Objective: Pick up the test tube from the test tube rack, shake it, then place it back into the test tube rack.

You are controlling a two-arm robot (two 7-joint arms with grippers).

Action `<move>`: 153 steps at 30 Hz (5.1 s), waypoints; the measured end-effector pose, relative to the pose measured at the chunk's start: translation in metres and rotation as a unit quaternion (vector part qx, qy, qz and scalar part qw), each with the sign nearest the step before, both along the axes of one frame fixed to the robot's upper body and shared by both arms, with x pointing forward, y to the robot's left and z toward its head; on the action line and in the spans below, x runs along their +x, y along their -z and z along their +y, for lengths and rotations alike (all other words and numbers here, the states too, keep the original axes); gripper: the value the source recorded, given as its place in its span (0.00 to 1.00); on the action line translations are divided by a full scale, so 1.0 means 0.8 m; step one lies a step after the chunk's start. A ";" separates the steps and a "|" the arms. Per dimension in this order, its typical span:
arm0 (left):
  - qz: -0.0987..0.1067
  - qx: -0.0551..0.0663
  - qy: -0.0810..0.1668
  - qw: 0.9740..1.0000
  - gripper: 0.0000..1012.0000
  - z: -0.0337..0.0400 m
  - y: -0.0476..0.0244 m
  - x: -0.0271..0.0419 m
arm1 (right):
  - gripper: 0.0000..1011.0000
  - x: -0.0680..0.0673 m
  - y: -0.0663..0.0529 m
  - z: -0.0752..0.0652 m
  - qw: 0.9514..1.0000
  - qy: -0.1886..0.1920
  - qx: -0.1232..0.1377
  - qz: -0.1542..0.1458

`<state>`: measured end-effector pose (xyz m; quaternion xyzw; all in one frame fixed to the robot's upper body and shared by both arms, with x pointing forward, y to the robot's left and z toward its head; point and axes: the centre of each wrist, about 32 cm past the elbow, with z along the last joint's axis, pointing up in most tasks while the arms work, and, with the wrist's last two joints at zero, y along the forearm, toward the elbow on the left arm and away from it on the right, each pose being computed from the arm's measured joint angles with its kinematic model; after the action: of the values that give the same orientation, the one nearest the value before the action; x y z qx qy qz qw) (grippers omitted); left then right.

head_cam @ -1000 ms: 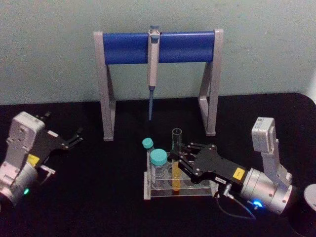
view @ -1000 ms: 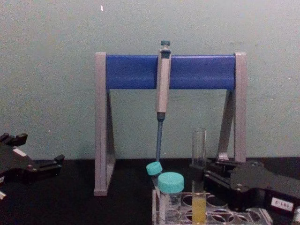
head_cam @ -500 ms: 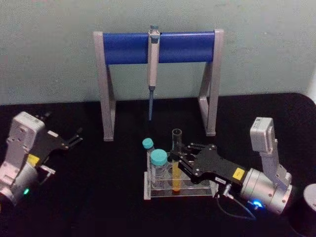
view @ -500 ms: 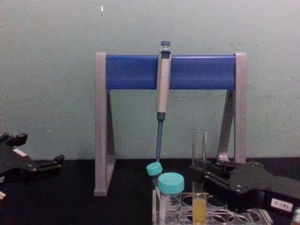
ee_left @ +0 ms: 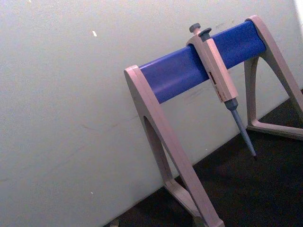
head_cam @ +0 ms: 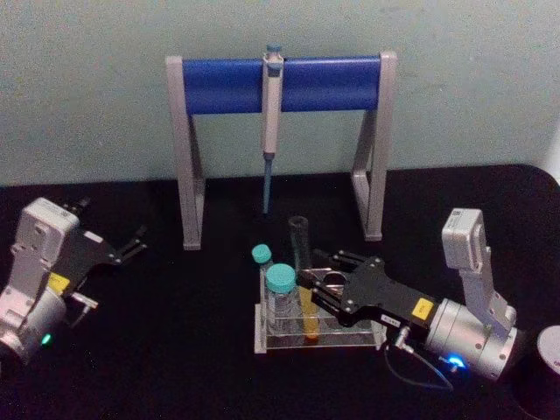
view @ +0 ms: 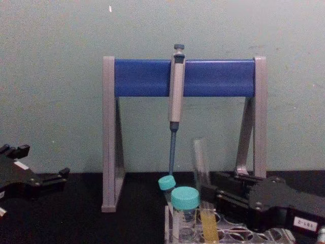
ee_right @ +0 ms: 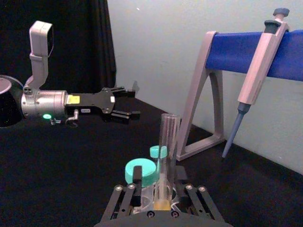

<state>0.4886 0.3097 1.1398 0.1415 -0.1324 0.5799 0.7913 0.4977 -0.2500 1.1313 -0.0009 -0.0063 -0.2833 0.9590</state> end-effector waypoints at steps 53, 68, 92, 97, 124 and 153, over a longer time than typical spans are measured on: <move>0.000 0.000 0.000 1.000 0.99 0.0000 0.0000 0.0000 | 0.99 -0.075 -0.023 -0.024 0.952 0.296 -0.052 -0.058; 0.000 0.000 0.000 1.000 0.99 0.0000 0.0000 0.0000 | 0.99 -0.081 0.017 -0.016 0.931 0.353 -0.092 0.004; 0.000 0.000 0.000 1.000 0.99 0.0000 0.0000 0.0000 | 0.99 -0.080 0.022 -0.015 0.932 0.350 -0.096 0.014; 0.000 0.000 0.000 1.000 0.99 0.0000 0.0000 0.0000 | 0.99 -0.080 0.022 -0.015 0.932 0.350 -0.096 0.013; 0.000 0.000 0.000 1.000 0.99 0.0000 0.0000 0.0000 | 0.99 -0.080 0.021 -0.016 0.931 0.351 -0.096 0.012; 0.000 0.000 0.000 1.000 0.99 0.0000 0.0000 0.0000 | 0.99 -0.080 0.021 -0.016 0.931 0.351 -0.096 0.012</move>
<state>0.4886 0.3097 1.1398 0.1415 -0.1325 0.5799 0.7913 0.4334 -0.2624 1.1143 -0.0985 -0.0207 -0.5999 0.7937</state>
